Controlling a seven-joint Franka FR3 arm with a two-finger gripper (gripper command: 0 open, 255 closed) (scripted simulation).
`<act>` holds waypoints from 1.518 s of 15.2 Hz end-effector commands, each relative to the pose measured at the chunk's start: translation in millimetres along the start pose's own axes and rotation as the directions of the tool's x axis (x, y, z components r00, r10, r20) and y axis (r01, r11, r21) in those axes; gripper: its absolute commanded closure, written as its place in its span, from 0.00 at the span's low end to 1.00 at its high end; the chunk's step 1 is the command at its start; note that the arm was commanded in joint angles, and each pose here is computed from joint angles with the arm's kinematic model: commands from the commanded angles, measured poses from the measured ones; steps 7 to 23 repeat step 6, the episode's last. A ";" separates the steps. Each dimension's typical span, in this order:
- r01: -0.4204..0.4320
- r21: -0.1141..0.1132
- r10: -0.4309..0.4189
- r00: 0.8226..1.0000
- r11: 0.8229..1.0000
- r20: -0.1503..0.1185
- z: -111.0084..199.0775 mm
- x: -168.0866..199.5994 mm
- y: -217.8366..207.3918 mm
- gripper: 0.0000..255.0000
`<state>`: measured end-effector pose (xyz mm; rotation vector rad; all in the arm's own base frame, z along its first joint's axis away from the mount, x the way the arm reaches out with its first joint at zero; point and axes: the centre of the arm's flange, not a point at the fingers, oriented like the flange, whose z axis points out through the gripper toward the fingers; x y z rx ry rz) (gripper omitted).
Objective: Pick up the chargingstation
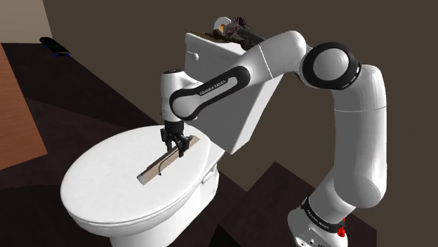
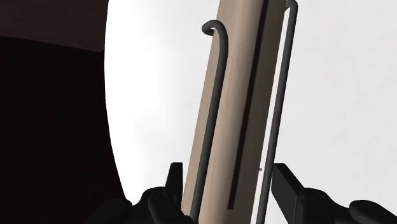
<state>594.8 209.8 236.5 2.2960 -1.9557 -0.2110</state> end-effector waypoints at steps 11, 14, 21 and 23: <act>0.000 0.000 0.000 1.000 1.000 0.000 -26.9 -0.3 5.3 1.00; 0.000 0.000 0.000 1.000 1.000 0.000 -26.9 -0.3 5.3 1.00; 0.000 0.000 0.000 1.000 1.000 0.000 -26.9 -0.3 5.3 1.00; 0.000 0.000 0.000 1.000 1.000 0.000 -26.9 -0.3 5.3 1.00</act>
